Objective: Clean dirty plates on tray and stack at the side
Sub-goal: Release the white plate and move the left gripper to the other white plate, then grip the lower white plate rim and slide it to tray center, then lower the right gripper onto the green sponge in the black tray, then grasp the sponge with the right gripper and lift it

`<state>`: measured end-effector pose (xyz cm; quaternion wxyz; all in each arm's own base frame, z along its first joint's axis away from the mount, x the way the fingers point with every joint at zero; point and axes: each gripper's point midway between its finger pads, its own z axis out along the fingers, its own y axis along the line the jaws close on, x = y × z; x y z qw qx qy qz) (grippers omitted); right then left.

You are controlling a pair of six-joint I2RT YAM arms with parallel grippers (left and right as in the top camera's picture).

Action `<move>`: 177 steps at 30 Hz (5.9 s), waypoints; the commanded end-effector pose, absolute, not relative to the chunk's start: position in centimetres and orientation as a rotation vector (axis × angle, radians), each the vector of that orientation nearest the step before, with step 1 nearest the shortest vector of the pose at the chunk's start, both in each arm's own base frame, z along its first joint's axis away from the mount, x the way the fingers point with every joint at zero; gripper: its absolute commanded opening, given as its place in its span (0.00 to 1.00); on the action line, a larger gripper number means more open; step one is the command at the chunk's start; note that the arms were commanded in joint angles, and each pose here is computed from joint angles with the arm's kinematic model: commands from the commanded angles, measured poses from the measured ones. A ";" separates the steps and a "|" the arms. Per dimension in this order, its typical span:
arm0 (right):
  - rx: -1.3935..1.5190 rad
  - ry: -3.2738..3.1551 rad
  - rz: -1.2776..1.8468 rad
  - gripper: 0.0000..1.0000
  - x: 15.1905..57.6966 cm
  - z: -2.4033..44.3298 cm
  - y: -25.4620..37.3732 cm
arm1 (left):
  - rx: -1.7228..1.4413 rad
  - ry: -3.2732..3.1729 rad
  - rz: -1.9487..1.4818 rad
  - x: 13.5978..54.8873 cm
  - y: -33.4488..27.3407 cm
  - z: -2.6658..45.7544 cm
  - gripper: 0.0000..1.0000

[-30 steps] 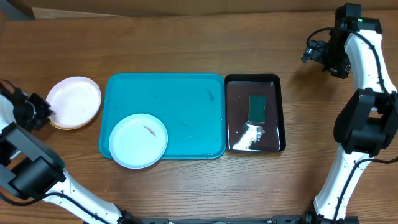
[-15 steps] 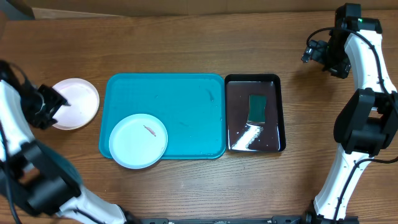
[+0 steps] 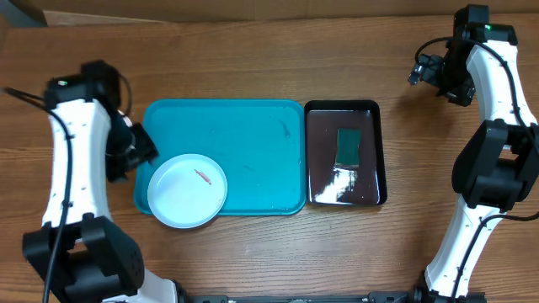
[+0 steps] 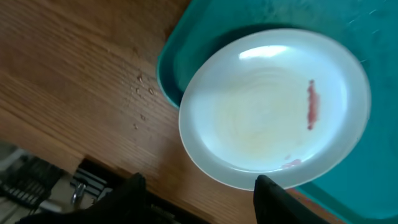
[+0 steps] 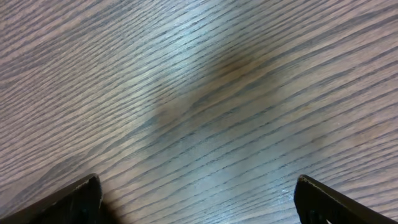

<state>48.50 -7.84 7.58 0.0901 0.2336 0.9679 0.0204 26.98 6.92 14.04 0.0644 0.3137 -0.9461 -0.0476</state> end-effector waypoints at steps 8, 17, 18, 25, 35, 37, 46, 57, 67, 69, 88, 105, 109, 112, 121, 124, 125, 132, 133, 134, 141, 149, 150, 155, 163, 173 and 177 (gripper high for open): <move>0.694 2.816 0.059 1.00 49.1 10.0 -8.4 | 0.953 -2.688 -0.246 22.2 6.9 6.4 0.52; 0.694 2.816 0.059 1.00 49.1 10.0 -8.4 | 1.051 -2.741 -0.246 22.7 7.7 2.7 0.50; 0.694 2.816 0.059 1.00 49.1 10.0 -8.4 | 1.062 -2.745 -0.244 22.8 7.9 2.5 0.49; 0.694 2.816 0.059 1.00 49.1 10.0 -8.4 | 1.079 -2.747 -0.211 22.9 7.8 2.3 0.25; 0.694 2.816 0.059 1.00 49.1 10.0 -8.4 | 0.996 -2.805 0.037 24.5 5.3 2.0 0.04; 0.694 2.816 0.059 1.00 49.1 10.0 -8.4 | 0.956 -2.838 0.170 25.6 4.1 2.1 0.04; 0.694 2.816 0.059 1.00 49.1 10.0 -8.4 | 0.688 -3.109 0.590 32.5 -0.7 3.1 0.04; 0.694 2.816 0.059 1.00 49.1 10.0 -8.4 | 0.525 -3.271 0.517 35.4 -4.5 3.3 0.05; 0.694 2.816 0.059 1.00 49.1 10.0 -8.4 | 0.498 -3.295 0.429 35.4 -4.8 3.0 0.23; 0.694 2.816 0.059 1.00 49.1 10.0 -8.4 | 0.501 -3.298 0.414 35.4 -4.6 3.0 0.23; 0.693 2.808 0.060 1.00 49.2 10.0 -8.4 | 0.499 -3.292 0.430 34.1 -5.3 0.8 0.18; 0.438 2.747 0.371 0.94 51.7 11.5 -4.8 | 0.498 -3.295 0.443 34.3 -5.4 0.9 0.07; 0.400 2.703 0.381 0.71 51.3 15.6 -4.5 | 0.498 -3.294 0.442 34.2 -5.4 0.9 0.06; 0.362 2.683 0.381 0.70 49.3 20.5 -3.2 | 0.498 -3.296 0.442 34.3 -5.4 0.9 0.04; 0.220 2.882 0.357 0.78 41.2 23.9 3.3 | 0.499 -3.296 0.444 34.3 -5.4 0.9 0.04; 0.149 2.975 0.262 0.77 39.6 22.3 5.5 | 0.499 -3.295 0.443 34.3 -5.4 0.9 0.04; 0.146 2.989 0.230 0.77 39.3 21.9 6.0 | 0.499 -3.294 0.442 34.3 -5.4 0.9 0.05; 0.079 3.063 -0.041 0.77 37.5 18.5 9.4 | 0.499 -3.290 0.441 34.2 -5.4 0.8 0.05; 0.075 3.073 -0.062 0.77 37.2 17.9 9.7 | 0.499 -3.290 0.441 34.1 -5.4 0.8 0.05; 0.072 3.079 -0.072 0.77 37.1 17.4 10.0 | 0.499 -3.290 0.441 34.1 -5.4 0.8 0.05; 0.091 3.127 -0.102 0.77 36.4 11.8 10.6 | 0.498 -3.290 0.440 34.1 -5.4 0.8 0.05; 0.090 3.134 -0.105 0.77 36.0 7.2 10.5 | 0.499 -3.290 0.440 34.2 -5.4 0.8 0.05; 0.090 3.130 -0.102 0.77 36.0 6.7 10.5 | 0.499 -3.290 0.441 34.2 -5.4 0.8 0.05; 0.090 3.116 -0.013 0.77 36.3 5.0 11.4 | 0.498 -3.290 0.440 34.1 -5.4 0.8 0.05; 0.090 3.092 0.013 0.74 36.3 2.9 11.6 | 0.499 -3.285 0.437 34.0 -5.4 0.8 0.05; 0.089 3.072 0.024 0.57 36.5 2.0 11.6 | 0.499 -3.284 0.437 34.0 -5.4 0.8 0.05; 0.089 3.055 0.033 0.57 36.9 2.0 11.8 | 0.499 -3.284 0.437 34.0 -5.4 0.8 0.05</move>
